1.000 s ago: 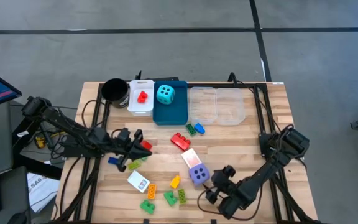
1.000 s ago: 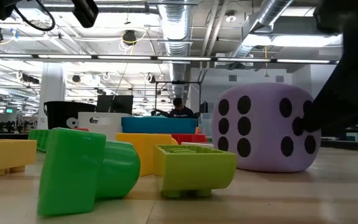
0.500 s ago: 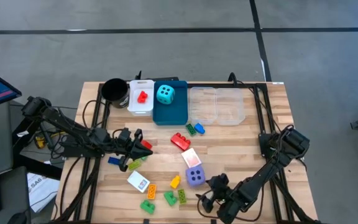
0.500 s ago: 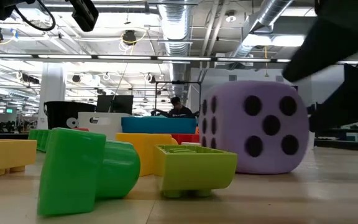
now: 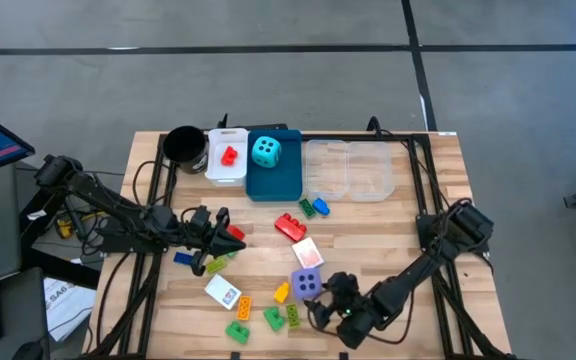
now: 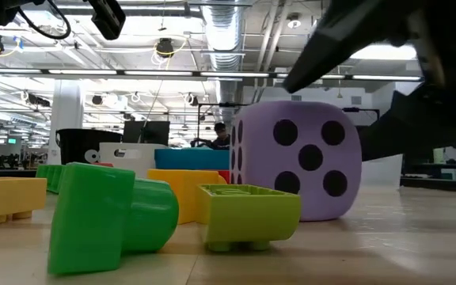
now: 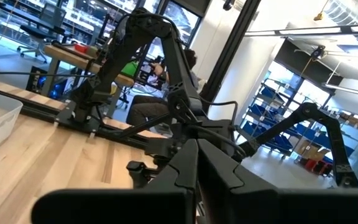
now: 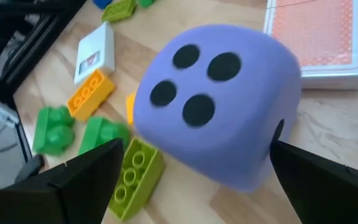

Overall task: Pick & Place Toys
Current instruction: Put the violet dice into the blue bin

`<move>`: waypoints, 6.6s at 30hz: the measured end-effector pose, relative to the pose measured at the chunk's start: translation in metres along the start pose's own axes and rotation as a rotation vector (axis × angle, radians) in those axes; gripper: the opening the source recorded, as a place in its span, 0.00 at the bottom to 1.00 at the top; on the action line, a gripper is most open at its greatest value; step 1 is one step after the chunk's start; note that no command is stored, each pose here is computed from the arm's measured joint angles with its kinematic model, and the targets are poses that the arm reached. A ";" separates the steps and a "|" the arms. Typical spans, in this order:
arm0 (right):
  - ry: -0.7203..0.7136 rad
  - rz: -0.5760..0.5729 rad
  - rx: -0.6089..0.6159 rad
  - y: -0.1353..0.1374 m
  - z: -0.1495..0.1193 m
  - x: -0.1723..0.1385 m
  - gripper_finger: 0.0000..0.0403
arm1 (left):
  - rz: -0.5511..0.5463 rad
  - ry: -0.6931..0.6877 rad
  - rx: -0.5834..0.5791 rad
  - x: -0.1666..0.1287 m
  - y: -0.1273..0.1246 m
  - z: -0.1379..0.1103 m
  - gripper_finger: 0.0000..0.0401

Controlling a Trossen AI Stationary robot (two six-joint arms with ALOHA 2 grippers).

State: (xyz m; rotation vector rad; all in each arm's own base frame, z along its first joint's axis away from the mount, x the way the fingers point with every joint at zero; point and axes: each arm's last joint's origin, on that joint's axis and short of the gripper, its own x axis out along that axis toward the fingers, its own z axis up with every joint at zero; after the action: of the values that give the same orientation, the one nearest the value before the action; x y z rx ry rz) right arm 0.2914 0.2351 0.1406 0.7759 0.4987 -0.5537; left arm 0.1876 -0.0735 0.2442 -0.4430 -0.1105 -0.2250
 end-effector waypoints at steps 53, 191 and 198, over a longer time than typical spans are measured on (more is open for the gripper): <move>-0.031 -0.070 -0.285 0.063 0.062 -0.011 0.99 | 0.085 0.199 0.071 -0.002 0.009 -0.019 0.00; -0.166 -0.093 -0.359 0.091 0.047 -0.047 0.99 | 0.492 0.470 0.295 0.119 0.075 -0.113 0.00; -0.166 -0.093 -0.359 0.091 0.047 -0.047 0.99 | 0.496 0.469 0.297 0.119 0.076 -0.112 0.00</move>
State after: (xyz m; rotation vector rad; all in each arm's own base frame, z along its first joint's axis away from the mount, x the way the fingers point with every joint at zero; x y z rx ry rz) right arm 0.3240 0.2661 0.2443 0.3630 0.4650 -0.5891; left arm 0.3279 -0.0785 0.1308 -0.1042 0.4194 0.1782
